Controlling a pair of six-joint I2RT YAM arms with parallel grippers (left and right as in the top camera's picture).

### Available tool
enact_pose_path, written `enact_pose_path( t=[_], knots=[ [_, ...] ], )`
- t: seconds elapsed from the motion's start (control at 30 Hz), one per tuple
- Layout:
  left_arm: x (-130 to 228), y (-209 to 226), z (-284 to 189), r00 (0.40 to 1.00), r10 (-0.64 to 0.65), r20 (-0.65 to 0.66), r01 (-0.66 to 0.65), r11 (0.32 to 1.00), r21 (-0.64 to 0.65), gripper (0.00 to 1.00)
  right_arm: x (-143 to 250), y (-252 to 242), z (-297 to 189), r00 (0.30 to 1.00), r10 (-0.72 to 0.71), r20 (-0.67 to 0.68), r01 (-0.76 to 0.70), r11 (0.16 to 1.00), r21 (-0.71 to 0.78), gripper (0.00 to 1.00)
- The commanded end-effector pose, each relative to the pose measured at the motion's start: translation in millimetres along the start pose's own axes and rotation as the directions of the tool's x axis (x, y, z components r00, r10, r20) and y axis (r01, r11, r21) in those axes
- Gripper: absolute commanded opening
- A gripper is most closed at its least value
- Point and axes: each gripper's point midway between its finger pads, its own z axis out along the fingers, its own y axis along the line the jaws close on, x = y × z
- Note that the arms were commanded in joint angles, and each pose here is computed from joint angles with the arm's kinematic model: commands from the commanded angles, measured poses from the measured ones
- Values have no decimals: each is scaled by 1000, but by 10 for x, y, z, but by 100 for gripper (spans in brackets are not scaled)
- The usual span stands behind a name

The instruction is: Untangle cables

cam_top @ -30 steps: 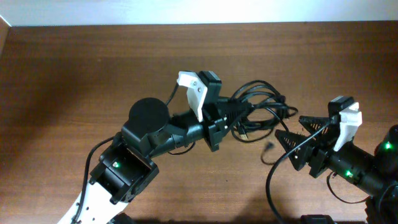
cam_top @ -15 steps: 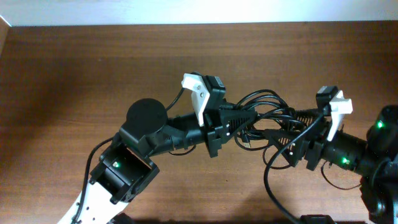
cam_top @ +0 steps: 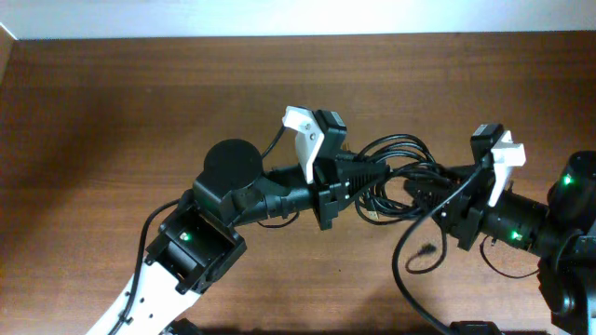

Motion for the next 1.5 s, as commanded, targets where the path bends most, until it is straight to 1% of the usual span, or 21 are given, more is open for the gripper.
enact_pose_path(
  t=[0.0, 0.03, 0.07, 0.1, 0.17, 0.2, 0.23, 0.27, 0.3, 0.4, 0.43, 0.53, 0.63, 0.77, 0.83, 1.03, 1.2, 1.27, 1.37, 1.4, 1.47],
  knots=[
    [-60, -35, -13, 1000, 3, 13, -3, 1000, 7, 0, -44, 1, -31, 1000, -21, 13, 21, 1000, 22, 19],
    [-60, -16, -16, 1000, 1, 13, -1, 1000, 0, 0, -44, 0, -31, 1000, -21, 13, 21, 1000, 23, 18],
    [-56, 8, -22, 1000, -3, 11, 4, 1000, -9, 8, -45, -5, -31, 1000, -21, 13, 21, 999, 25, 18],
    [-39, 56, -36, 1000, -14, 4, 14, 1000, -24, 12, -45, -19, -32, 1000, -21, 13, 20, 999, 33, 15],
    [4, 183, -78, 999, -42, -14, 41, 997, -64, 11, -41, -52, -33, 1000, -18, 12, 17, 998, 53, 12],
    [23, 240, -100, 998, -56, -21, 54, 995, -83, 15, -41, -64, -34, 1000, -18, 12, 17, 998, 60, 12],
    [48, 315, -131, 997, -73, -29, 70, 992, -107, 29, -42, -92, -36, 1000, -19, 12, 18, 997, 76, 11],
    [87, 396, -167, 995, -95, -42, 89, 987, -135, 61, -43, -120, -38, 1000, -18, 13, 17, 996, 92, 11],
    [115, 432, -189, 995, -77, -57, 68, 987, -142, 71, -43, -134, -39, 1000, -18, 13, 17, 995, 100, 11],
    [238, 426, -214, 988, 83, -130, -97, 990, -107, 82, -43, -134, -39, 1000, -18, 13, 17, 995, 100, 10],
    [310, 395, -221, 974, 155, -164, -168, 983, -71, 88, -42, -134, -39, 1000, -18, 13, 16, 995, 100, 11],
    [445, 268, -237, 931, 303, -203, -300, 953, 47, 90, 9, -135, -39, 999, -41, -8, 41, 994, 100, 10],
    [569, 149, -270, 872, 443, -208, -415, 895, 164, 92, 164, -136, -44, 996, -63, -66, 69, 993, 97, 10],
    [669, 161, -299, 789, 578, -210, -540, 815, 212, 95, 405, -196, -77, 985, -69, -158, 90, 988, 129, 10],
    [686, 175, -303, 757, 619, -208, -580, 784, 221, 95, 514, -189, -94, 977, -73, -199, 99, 987, 123, 10],
    [680, 448, -309, 735, 612, -294, -614, 783, 95, 95, 719, -109, -132, 957, -102, -270, 126, 989, 74, 10],
    [687, 476, -311, 733, 608, -304, -615, 784, 85, 99, 830, 7, -155, 938, -176, -299, 182, 983, -8, 10],
    [706, 426, -307, 734, 613, -292, -610, 784, 114, 100, 866, 28, -165, 932, -192, -309, 194, 981, -24, 10],
    [846, 171, -316, 683, 696, -221, -639, 716, 280, 99, 888, 45, -172, 929, -194, -315, 193, 981, -33, 10],
    [892, 112, -312, 673, 710, -206, -641, 699, 317, 98, 889, 45, -172, 929, -194, -315, 193, 981, -33, 10],
    [994, 14, -263, 672, 714, -197, -623, 689, 371, 97, 887, 51, -171, 929, -197, -313, 196, 980, -37, 10]
  ],
)
